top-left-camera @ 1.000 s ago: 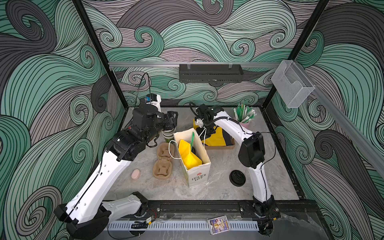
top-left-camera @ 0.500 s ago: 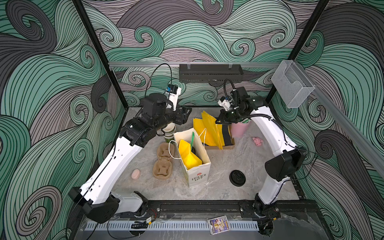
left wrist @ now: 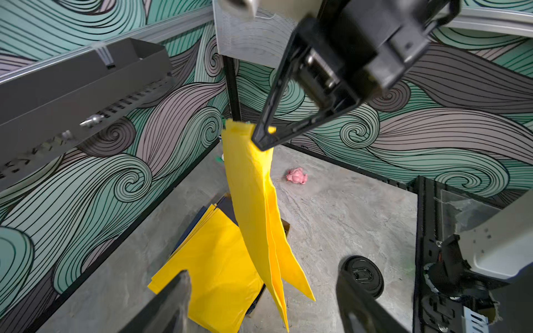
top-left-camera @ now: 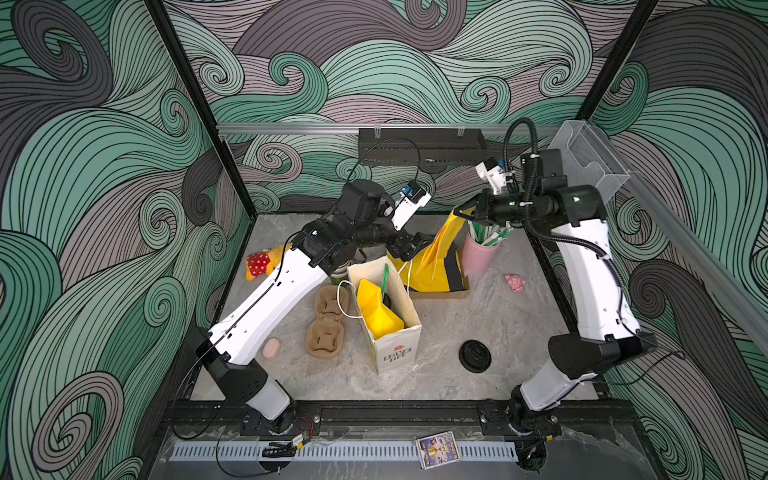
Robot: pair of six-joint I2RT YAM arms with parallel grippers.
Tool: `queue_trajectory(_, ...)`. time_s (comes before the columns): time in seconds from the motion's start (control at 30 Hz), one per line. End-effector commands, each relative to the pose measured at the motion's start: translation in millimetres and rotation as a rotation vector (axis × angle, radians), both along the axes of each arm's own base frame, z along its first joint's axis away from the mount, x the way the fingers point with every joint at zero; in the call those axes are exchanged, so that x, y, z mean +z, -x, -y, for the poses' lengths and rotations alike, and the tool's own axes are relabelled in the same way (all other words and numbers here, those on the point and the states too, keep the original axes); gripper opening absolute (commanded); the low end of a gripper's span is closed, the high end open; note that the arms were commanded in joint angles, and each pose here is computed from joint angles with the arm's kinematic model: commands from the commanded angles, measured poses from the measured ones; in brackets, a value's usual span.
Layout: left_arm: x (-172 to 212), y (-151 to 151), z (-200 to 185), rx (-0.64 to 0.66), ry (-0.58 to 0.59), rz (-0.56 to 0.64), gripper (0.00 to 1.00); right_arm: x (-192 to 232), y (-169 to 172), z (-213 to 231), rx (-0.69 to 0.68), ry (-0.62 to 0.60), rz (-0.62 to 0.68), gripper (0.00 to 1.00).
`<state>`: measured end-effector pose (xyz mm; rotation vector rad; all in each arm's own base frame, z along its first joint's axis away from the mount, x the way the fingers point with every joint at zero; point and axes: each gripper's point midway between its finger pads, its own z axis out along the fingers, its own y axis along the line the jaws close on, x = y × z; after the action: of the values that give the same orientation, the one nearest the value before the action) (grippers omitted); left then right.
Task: Pack the takeout coffee
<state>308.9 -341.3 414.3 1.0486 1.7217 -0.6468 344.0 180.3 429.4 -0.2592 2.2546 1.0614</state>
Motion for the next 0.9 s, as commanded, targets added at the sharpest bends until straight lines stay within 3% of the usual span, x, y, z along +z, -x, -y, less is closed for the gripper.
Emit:
queue_trajectory(0.0, 19, 3, 18, -0.073, 0.059, 0.002, 0.87, 32, 16, -6, 0.027, -0.09, 0.039, 0.0)
queue_trajectory(0.3, 9, -12, 64, -0.159, 0.146, -0.208, 0.92, 64, 17, -9, -0.009, -0.153, 0.116, 0.0)
queue_trajectory(0.37, 11, -17, 64, -0.135, 0.155, -0.205, 0.79, 66, 16, -8, -0.024, -0.151, 0.125, 0.0)
queue_trajectory(0.43, 12, -17, 63, -0.128, 0.152, -0.198, 0.54, 68, 15, -4, -0.053, -0.139, 0.138, 0.0)
queue_trajectory(0.6, 22, -9, 57, -0.132, 0.163, -0.192, 0.05, 65, 10, 3, -0.106, -0.092, 0.137, 0.0)
queue_trajectory(0.63, 26, -8, 55, -0.119, 0.175, -0.199, 0.0, 67, 11, 6, -0.114, -0.078, 0.146, 0.09)
queue_trajectory(0.7, 38, -8, 51, -0.078, 0.22, -0.228, 0.0, 75, 18, 13, -0.128, -0.035, 0.195, 0.37)
queue_trajectory(0.8, 56, -9, 40, 0.018, 0.31, -0.321, 0.0, 98, 45, 33, -0.16, 0.061, 0.343, 0.68)
queue_trajectory(0.87, 66, -5, 34, 0.06, 0.368, -0.41, 0.0, 106, 69, 40, -0.135, 0.115, 0.45, 0.82)
